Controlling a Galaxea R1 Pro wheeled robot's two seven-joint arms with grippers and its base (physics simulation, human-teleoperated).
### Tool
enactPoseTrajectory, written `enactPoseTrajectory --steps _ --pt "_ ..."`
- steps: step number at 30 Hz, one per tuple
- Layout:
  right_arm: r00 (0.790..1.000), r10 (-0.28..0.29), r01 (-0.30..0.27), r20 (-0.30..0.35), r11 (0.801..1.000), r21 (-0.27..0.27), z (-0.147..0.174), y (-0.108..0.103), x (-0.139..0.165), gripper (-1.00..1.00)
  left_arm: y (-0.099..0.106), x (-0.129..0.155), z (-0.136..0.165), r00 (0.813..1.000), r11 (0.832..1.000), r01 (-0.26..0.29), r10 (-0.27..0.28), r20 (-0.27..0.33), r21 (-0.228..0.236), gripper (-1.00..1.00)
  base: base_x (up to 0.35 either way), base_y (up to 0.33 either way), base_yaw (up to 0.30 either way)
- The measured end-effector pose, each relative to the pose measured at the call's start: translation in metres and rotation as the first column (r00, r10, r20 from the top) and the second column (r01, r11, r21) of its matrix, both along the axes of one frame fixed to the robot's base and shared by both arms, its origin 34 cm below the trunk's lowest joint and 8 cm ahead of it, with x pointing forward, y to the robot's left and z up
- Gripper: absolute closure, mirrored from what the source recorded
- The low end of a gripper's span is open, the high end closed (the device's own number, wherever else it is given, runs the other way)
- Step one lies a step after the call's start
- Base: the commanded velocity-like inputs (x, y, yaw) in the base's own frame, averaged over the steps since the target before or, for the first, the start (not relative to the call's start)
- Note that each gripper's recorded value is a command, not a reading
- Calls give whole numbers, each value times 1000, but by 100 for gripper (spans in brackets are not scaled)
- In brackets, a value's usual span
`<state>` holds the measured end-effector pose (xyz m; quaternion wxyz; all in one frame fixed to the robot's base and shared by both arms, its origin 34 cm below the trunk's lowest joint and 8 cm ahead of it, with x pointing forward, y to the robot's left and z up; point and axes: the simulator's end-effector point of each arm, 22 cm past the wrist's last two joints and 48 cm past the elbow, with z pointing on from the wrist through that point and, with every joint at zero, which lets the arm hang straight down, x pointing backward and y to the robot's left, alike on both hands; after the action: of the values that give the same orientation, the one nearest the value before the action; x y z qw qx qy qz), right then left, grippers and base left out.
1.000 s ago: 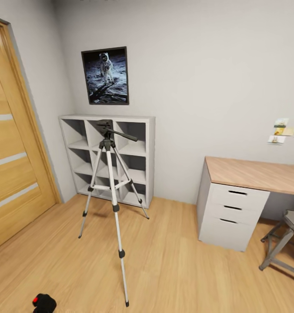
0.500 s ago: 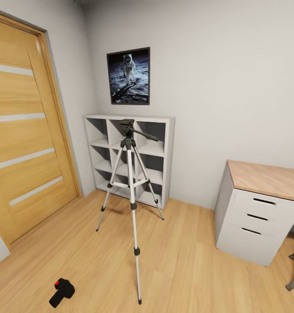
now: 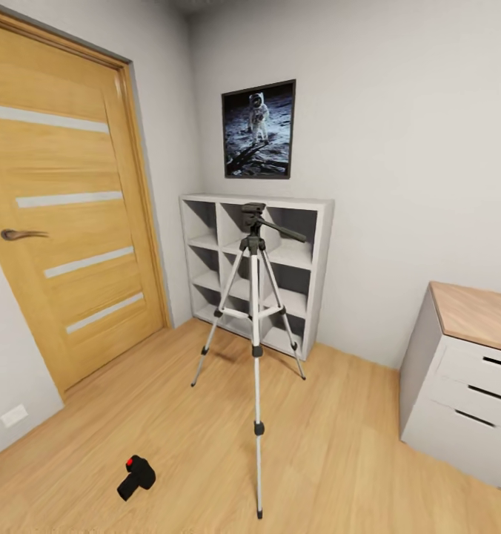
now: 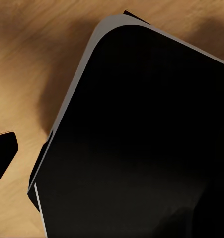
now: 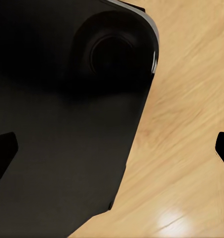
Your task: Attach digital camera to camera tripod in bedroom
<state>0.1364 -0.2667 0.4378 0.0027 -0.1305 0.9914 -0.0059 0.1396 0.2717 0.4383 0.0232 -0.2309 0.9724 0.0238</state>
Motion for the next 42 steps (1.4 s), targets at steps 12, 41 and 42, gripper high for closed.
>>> enactPoseTrajectory --steps 12,41,42 --pt "1000 3 -3 0 1000 1 0 1 0 -100 0 0 0 1000 1000 0 0 0 0 -100 0 0 279" --pt "1000 10 -10 -1 1000 4 0 1 -1 -100 1 0 0 1000 1000 1 -1 -1 -1 -100 177 0 135" --pt "1000 10 -10 -1 1000 4 0 1 -1 -100 1 0 0 1000 1000 0 0 -1 -1 -100 320 0 1"
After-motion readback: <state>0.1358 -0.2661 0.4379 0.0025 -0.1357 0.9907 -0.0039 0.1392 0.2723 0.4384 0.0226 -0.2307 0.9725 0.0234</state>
